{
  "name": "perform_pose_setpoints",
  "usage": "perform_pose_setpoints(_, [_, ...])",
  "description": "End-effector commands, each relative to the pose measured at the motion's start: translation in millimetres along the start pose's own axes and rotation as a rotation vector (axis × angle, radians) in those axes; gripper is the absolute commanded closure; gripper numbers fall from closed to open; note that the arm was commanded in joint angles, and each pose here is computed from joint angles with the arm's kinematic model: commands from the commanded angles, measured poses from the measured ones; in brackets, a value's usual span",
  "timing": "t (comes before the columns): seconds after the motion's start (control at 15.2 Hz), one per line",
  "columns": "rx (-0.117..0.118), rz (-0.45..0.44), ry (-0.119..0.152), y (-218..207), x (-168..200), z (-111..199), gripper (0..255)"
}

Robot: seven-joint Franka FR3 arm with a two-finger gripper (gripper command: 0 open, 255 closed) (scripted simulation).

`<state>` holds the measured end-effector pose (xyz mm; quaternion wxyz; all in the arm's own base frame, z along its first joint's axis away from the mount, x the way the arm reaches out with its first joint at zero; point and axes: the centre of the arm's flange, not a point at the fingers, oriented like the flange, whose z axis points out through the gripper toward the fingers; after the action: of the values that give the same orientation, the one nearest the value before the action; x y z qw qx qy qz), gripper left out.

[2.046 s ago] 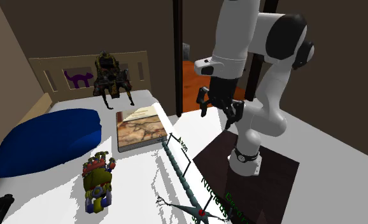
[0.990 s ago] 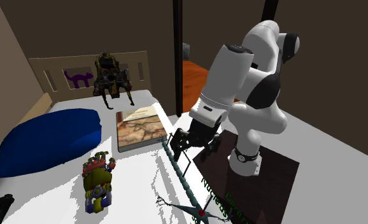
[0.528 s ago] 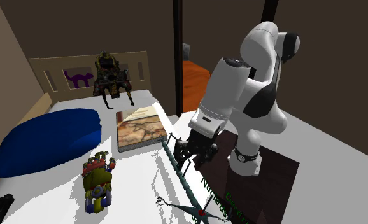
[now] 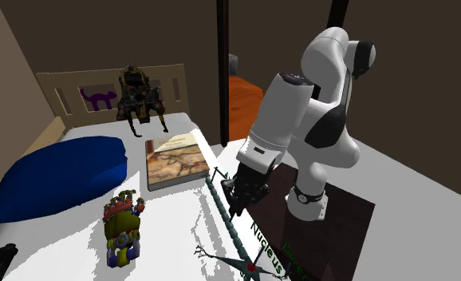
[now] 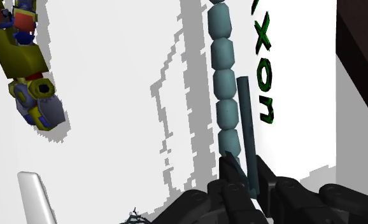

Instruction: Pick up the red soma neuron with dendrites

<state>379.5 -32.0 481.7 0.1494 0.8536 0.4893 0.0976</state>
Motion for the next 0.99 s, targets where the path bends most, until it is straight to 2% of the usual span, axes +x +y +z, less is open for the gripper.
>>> perform_pose_setpoints(0.0, [-0.001,0.000,0.000,0.4,-0.2,-0.5,255])
perform_pose_setpoints(0.92, [-0.001,0.000,0.000,26.3,1.3,-69.7,255])
